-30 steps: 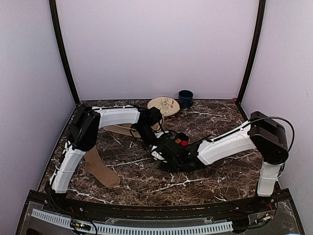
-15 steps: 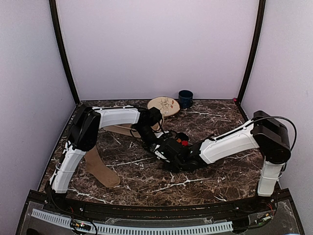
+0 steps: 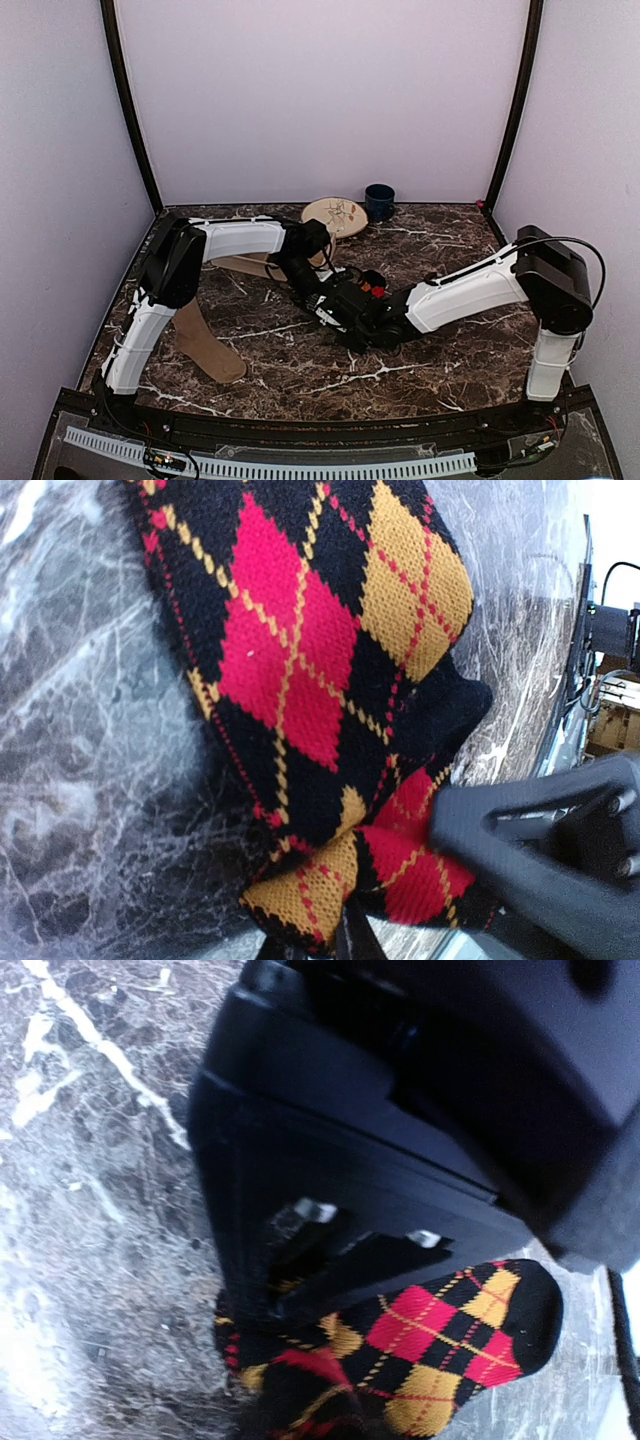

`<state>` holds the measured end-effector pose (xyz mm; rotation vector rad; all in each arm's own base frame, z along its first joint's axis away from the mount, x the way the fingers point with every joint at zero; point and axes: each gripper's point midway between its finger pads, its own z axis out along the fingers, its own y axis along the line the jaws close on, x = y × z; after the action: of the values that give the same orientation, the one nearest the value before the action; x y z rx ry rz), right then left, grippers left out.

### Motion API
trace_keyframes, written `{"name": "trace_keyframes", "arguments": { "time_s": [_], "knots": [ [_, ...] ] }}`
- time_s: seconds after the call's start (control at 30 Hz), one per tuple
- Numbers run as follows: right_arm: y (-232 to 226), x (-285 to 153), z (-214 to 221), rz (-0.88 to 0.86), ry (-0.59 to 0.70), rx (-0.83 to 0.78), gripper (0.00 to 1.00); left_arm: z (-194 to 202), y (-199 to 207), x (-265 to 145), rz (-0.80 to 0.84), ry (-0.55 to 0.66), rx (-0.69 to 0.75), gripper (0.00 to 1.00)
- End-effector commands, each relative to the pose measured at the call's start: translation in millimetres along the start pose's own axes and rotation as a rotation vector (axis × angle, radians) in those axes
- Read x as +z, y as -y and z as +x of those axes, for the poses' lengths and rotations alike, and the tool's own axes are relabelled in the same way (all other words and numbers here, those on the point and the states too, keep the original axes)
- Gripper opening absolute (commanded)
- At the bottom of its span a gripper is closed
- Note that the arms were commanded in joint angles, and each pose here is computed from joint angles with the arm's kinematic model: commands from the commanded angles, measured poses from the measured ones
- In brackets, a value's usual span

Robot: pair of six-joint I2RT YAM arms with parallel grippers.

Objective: Roll the socks
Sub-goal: Roll the sock at the center of the board.

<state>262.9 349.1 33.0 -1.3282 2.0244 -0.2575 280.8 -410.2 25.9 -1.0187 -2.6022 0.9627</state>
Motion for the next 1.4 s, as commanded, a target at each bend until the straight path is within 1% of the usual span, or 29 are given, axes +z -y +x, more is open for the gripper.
{"name": "trace_keyframes", "arguments": {
  "time_s": [0.0, 0.1, 0.3, 0.4, 0.47, 0.5, 0.57, 0.73, 0.87, 1.07, 1.13, 1.37],
  "knots": [
    [-12.1, 16.3, 58.8, -0.054, -0.214, -0.054, 0.10, 25.0, -10.7, 14.9, -0.031, -0.096, -0.056, 0.11],
    [-12.2, 14.9, 62.2, -0.058, -0.226, -0.048, 0.08, 24.3, -9.4, 14.5, -0.026, -0.093, -0.058, 0.11],
    [-14.6, 9.1, 60.6, -0.096, -0.222, 0.004, 0.03, 17.7, -10.0, 8.0, -0.004, -0.059, -0.106, 0.15],
    [-17.9, 6.9, 64.9, -0.114, -0.230, 0.023, 0.03, 13.0, -5.3, 3.1, 0.021, -0.037, -0.117, 0.15],
    [-19.2, 4.9, 67.0, -0.124, -0.228, 0.034, 0.00, 11.4, -5.9, 2.4, 0.017, -0.032, -0.127, 0.15],
    [-20.4, 4.1, 68.1, -0.133, -0.229, 0.041, 0.00, 10.5, -7.3, 1.9, 0.012, -0.028, -0.136, 0.15],
    [-24.3, 3.3, 70.1, -0.153, -0.233, 0.058, 0.00, 7.9, -12.5, -0.9, -0.013, -0.014, -0.161, 0.21],
    [-37.2, 1.0, 73.5, -0.215, -0.235, 0.135, 0.00, -3.8, -20.4, -14.2, -0.020, 0.060, -0.226, 0.29],
    [-42.0, 0.1, 74.8, -0.234, -0.227, 0.198, 0.00, -10.1, -22.6, -20.4, -0.019, 0.094, -0.254, 0.30],
    [-43.2, -2.3, 72.7, -0.256, -0.205, 0.271, 0.00, -15.0, -21.4, -21.8, -0.003, 0.112, -0.286, 0.30],
    [-43.9, -2.9, 71.5, -0.274, -0.199, 0.298, 0.00, -16.6, -22.3, -23.7, -0.002, 0.120, -0.300, 0.33],
    [-41.2, -5.4, 68.3, -0.354, -0.174, 0.437, 0.00, -20.0, -24.4, -29.4, 0.017, 0.151, -0.334, 0.33]
  ]
}}
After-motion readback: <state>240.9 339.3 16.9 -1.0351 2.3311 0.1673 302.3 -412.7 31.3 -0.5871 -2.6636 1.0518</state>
